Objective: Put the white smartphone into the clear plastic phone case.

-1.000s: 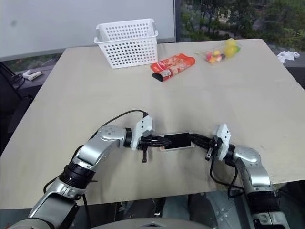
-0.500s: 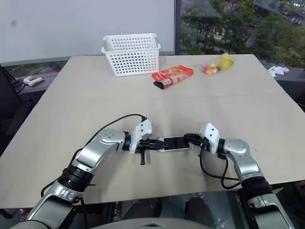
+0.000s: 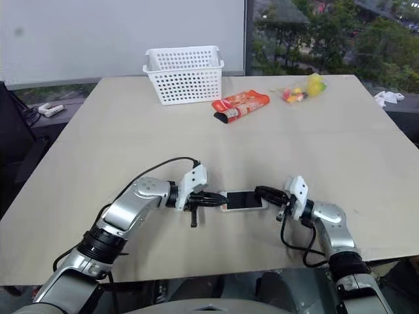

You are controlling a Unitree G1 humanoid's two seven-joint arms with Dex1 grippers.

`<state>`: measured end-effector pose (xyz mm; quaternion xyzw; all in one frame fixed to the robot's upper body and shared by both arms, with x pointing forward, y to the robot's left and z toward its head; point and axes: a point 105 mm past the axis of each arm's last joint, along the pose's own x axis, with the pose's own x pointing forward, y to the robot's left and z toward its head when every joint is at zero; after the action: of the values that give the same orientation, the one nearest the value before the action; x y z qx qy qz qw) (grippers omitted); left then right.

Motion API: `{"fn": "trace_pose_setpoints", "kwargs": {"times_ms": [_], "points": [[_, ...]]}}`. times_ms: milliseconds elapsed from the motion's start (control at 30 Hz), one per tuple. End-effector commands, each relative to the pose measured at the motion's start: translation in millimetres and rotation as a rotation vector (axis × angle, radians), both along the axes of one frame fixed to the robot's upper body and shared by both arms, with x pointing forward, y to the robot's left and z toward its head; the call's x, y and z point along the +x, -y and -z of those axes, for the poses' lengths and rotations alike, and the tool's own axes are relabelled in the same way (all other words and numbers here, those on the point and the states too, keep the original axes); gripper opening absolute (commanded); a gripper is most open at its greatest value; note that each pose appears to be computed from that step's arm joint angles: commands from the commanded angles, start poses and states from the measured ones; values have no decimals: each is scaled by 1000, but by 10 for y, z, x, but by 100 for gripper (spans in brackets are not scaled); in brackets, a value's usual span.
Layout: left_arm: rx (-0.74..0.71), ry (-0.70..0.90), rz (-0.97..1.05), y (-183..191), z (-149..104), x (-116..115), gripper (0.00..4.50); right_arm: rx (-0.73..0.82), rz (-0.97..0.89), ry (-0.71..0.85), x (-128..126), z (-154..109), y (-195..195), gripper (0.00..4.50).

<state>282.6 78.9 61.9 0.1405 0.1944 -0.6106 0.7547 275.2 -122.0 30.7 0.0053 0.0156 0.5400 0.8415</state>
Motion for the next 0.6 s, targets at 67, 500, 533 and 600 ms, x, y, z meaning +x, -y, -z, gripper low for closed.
{"fn": "trace_pose_setpoints", "kwargs": {"times_ms": [67,500,533,600], "points": [[6,15,2,-6,-22,14,0,-117,-149,-265,-496,552,5,4],[14,14,25,5,-20,-1,0,-159,-239,-223,-625,571,54,4],[14,15,26,10,-23,-2,0,-121,-236,-197,-601,490,31,4],[14,16,28,15,-29,1,0,-85,-242,-168,-584,380,9,4]]}}
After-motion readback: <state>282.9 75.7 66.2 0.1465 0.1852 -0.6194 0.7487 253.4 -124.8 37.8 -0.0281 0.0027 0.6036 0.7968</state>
